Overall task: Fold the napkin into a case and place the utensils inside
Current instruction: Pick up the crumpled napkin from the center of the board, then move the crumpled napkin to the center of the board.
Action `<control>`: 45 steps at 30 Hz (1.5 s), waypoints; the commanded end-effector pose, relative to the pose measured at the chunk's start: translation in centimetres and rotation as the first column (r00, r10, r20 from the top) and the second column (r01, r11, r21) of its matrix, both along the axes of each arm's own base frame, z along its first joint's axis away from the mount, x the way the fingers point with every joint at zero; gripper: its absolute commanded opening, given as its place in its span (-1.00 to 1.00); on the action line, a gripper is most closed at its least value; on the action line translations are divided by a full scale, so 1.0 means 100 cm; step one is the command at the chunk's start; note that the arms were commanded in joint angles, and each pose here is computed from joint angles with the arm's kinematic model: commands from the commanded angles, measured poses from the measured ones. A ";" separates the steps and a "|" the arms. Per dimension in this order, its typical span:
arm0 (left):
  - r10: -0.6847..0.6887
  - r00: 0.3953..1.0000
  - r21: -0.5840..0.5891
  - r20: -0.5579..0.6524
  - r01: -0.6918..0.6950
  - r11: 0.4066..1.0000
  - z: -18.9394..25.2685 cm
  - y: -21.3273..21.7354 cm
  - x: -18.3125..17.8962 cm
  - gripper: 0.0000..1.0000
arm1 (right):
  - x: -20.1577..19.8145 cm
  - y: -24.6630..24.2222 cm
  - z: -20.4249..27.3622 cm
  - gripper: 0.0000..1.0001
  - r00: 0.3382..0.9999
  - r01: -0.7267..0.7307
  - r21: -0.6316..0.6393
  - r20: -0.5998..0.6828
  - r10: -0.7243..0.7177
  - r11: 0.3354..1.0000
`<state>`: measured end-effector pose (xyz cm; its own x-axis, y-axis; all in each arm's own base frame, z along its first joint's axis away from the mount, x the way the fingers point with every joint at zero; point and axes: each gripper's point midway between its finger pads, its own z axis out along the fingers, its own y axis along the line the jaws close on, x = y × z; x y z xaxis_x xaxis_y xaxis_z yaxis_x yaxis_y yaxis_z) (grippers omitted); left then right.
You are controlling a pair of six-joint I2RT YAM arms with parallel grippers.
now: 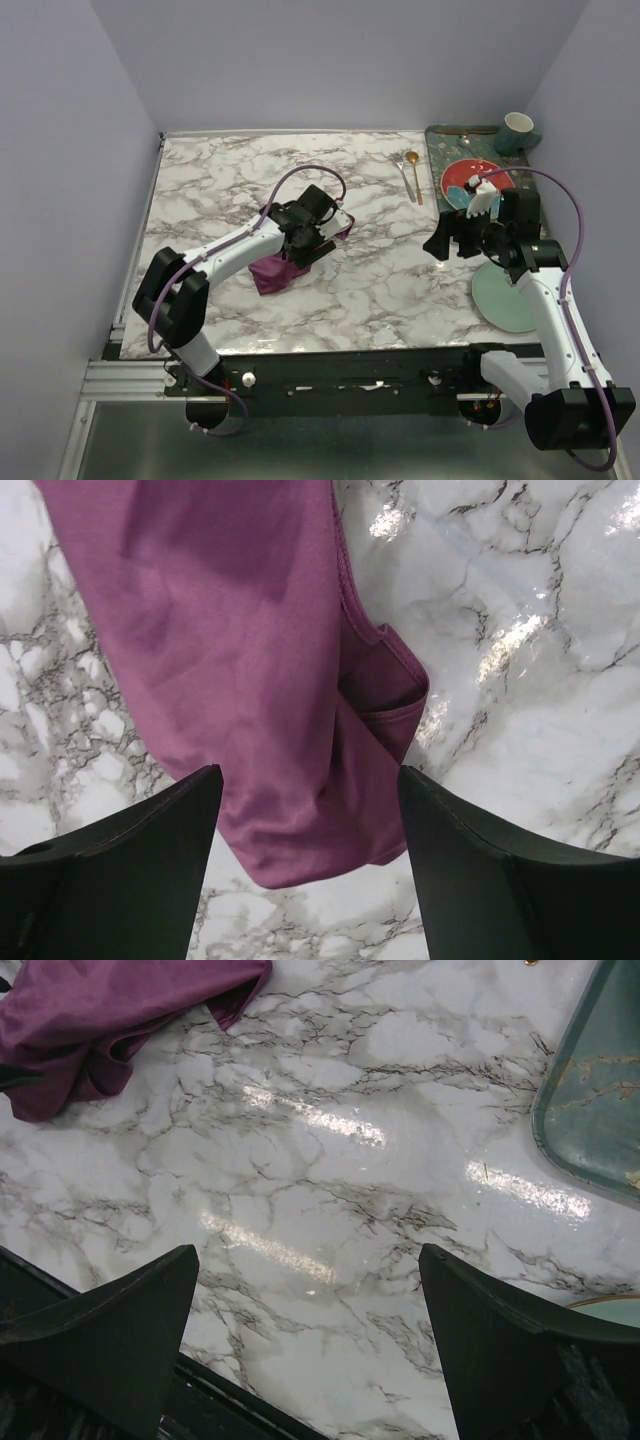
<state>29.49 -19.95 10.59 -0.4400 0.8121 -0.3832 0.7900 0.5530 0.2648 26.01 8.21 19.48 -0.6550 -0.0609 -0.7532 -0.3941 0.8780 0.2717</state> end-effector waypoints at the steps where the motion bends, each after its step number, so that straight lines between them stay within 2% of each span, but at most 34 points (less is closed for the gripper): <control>1: 0.003 1.000 0.088 0.022 -0.005 0.996 -0.027 0.003 0.012 0.49 | -0.002 0.005 0.001 1.00 0.999 -0.029 0.006 -0.012 0.030 1.000; 2: 0.006 1.000 0.093 0.026 -0.008 0.996 -0.029 0.004 0.014 0.43 | -0.002 0.004 0.000 1.00 0.999 -0.029 0.004 -0.013 0.029 1.000; 5: 0.013 0.999 0.107 0.036 -0.017 0.994 -0.033 0.002 0.019 -0.09 | -0.001 0.003 -0.002 1.00 0.999 -0.028 -0.003 -0.016 0.028 1.000; 6: 0.014 0.999 0.115 0.031 -0.018 0.993 -0.036 0.002 0.020 -0.41 | -0.001 0.003 -0.002 1.00 1.000 -0.026 -0.006 -0.016 0.026 1.000; 9: -0.019 1.000 0.060 0.007 0.018 0.998 -0.022 -0.014 0.017 -1.00 | 0.000 0.002 -0.004 1.00 0.999 -0.025 -0.013 -0.020 0.025 1.000; 10: -0.041 0.999 0.033 -0.015 0.042 0.999 -0.015 -0.019 0.010 -1.00 | 0.000 0.001 -0.004 1.00 1.000 -0.024 -0.014 -0.019 0.024 1.000; 11: -0.107 0.993 -0.071 -0.050 0.104 0.992 -0.002 -0.042 -0.002 -1.00 | 0.001 0.001 -0.004 1.00 1.000 -0.022 -0.016 -0.021 0.022 1.000; 13: -0.154 0.986 -0.213 -0.069 0.136 0.968 0.032 -0.057 -0.021 -1.00 | 0.003 0.002 -0.003 1.00 0.999 -0.026 -0.014 -0.023 0.026 1.000; 15: -0.207 0.976 -0.360 -0.067 0.169 0.917 0.071 -0.070 -0.037 -1.00 | 0.004 0.002 -0.003 1.00 0.999 -0.031 -0.015 -0.027 0.031 0.999; 17: -0.219 0.973 -0.429 -0.070 0.169 0.887 0.091 -0.067 -0.043 -1.00 | 0.007 0.004 0.001 1.00 0.998 -0.051 -0.013 -0.029 0.051 0.999; 18: -0.203 0.977 -0.485 -0.072 0.144 0.862 0.104 -0.055 -0.040 -1.00 | 0.006 0.005 0.000 1.00 0.997 -0.069 -0.011 -0.035 0.069 0.998; 22: -0.097 0.993 -0.566 -0.073 0.039 0.824 0.116 0.000 -0.015 -1.00 | 0.010 0.012 0.006 1.00 0.993 -0.114 0.010 -0.033 0.114 0.993; 24: -0.049 0.992 -0.563 -0.117 -0.026 0.826 0.101 0.025 -0.008 -1.00 | 0.011 0.017 0.006 1.00 0.989 -0.140 0.032 -0.040 0.141 0.990; 27: 0.106 0.974 -0.535 -0.202 -0.201 0.821 0.068 0.074 0.005 -0.96 | 0.013 0.023 0.004 1.00 0.983 -0.171 0.063 -0.051 0.174 0.983; 29: 0.234 0.940 -0.512 -0.250 -0.333 0.792 0.048 0.111 0.016 -0.60 | 0.013 0.026 0.003 1.00 0.981 -0.185 0.075 -0.054 0.189 0.980; 30: 0.274 0.925 -0.508 -0.264 -0.375 0.775 0.042 0.124 0.020 -0.31 | 0.012 0.029 0.003 1.00 0.977 -0.200 0.083 -0.056 0.205 0.976; 32: 0.334 0.902 -0.525 -0.273 -0.431 0.734 0.041 0.148 0.026 -0.13 | 0.011 0.033 -0.001 1.00 0.972 -0.219 0.091 -0.068 0.226 0.971; 33: 0.333 0.907 -0.529 -0.258 -0.421 0.737 0.043 0.152 0.027 0.00 | 0.011 0.035 -0.002 1.00 0.969 -0.230 0.095 -0.070 0.237 0.969; 36: 0.243 0.948 -0.552 -0.205 -0.317 0.771 0.055 0.142 0.019 0.08 | 0.011 0.043 -0.011 1.00 0.961 -0.244 0.121 -0.102 0.256 0.962; 38: 0.153 0.980 -0.535 -0.129 -0.199 0.821 0.061 0.128 0.007 0.08 | 0.010 0.051 -0.020 1.00 0.950 -0.261 0.142 -0.139 0.280 0.955; 39: 0.066 0.993 -0.496 -0.097 -0.105 0.862 0.058 0.108 -0.003 0.08 | 0.011 0.056 -0.023 1.00 0.946 -0.264 0.159 -0.149 0.288 0.951; 40: 0.011 1.000 -0.467 -0.018 -0.018 0.884 0.063 0.100 -0.007 0.09 | 0.011 0.061 -0.025 1.00 0.941 -0.273 0.167 -0.158 0.299 0.947; 42: -0.126 0.992 -0.412 0.011 0.119 0.903 0.046 0.071 -0.029 0.09 | 0.015 0.069 -0.035 0.99 0.932 -0.276 0.185 -0.189 0.310 0.943; 43: -0.156 0.985 -0.378 0.077 0.174 0.909 0.049 0.063 -0.027 0.10 | 0.014 0.077 -0.037 0.98 0.923 -0.295 0.189 -0.197 0.331 0.937; 45: -0.229 0.968 -0.341 0.100 0.249 0.906 0.038 0.049 -0.036 0.11 | 0.020 0.088 -0.046 0.90 0.909 -0.305 0.202 -0.230 0.348 0.931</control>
